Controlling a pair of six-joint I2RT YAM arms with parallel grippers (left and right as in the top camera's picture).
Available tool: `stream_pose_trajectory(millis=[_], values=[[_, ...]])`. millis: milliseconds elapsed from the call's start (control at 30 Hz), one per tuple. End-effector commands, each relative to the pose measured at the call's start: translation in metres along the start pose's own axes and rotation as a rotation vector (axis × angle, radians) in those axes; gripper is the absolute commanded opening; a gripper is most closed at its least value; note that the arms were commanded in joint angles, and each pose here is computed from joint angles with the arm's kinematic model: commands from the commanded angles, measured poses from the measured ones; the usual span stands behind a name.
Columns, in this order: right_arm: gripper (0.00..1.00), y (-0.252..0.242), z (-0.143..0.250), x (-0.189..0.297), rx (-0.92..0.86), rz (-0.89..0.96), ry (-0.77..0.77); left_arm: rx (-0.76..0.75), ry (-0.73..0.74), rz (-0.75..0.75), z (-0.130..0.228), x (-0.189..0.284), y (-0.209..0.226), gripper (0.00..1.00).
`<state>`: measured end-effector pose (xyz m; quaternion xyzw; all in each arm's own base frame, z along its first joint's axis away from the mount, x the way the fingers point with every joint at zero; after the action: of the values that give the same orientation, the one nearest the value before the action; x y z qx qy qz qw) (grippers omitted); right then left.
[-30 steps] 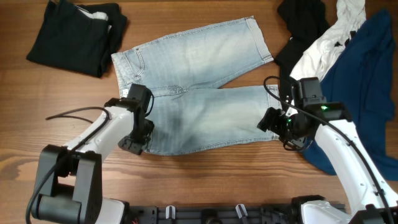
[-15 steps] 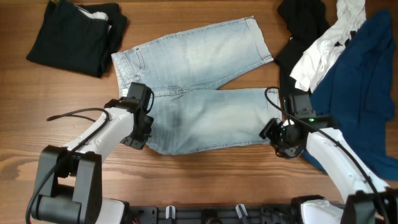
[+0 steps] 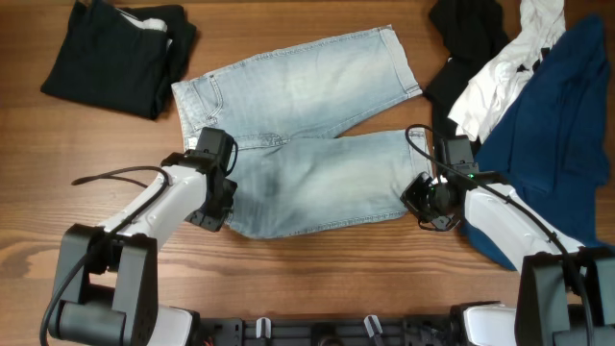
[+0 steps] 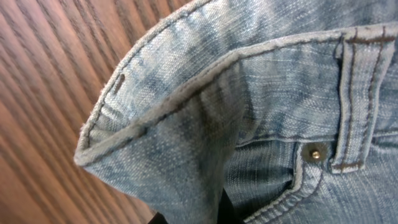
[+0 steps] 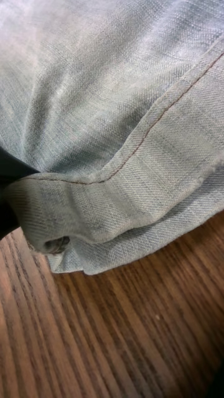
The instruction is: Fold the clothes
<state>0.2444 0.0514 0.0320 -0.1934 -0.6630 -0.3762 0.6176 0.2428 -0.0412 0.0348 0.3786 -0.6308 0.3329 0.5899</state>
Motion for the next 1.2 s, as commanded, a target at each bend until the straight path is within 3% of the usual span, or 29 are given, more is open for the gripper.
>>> stream_pose_trajectory(millis=[0, 300, 667, 900, 1167], values=[[0.04, -0.017, -0.001, -0.004, 0.042, 0.069, 0.01, -0.06, -0.018, -0.139, -0.004, -0.004, 0.034, 0.04], [0.04, 0.006, -0.028, 0.071, 0.142, -0.047, -0.118, -0.137, -0.11, 0.068, -0.016, 0.085, 0.042, 0.04], [0.04, 0.002, -0.009, 0.15, 0.226, -0.114, -0.215, -0.114, -0.169, 0.252, -0.001, 0.14, 0.089, 0.04], [0.04, 0.029, -0.029, 0.156, 0.253, -0.203, -0.293, -0.102, -0.203, 0.276, -0.002, 0.147, 0.098, 0.04], [0.04, 0.096, -0.071, 0.127, 0.363, -0.401, -0.307, -0.062, -0.232, 0.205, -0.014, 0.136, 0.085, 0.04]])
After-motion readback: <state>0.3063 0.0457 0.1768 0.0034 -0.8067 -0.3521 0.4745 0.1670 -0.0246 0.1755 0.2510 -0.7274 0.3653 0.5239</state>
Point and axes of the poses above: each gripper's point midway between its finger pads, its own x axis back along the fingers, its own y axis along the line the jaws close on, z = x × y, the point moved 4 cm from there along x, back along the fingers, and after that the axes turned 6 degrees about -x, right-handed, at the moved point
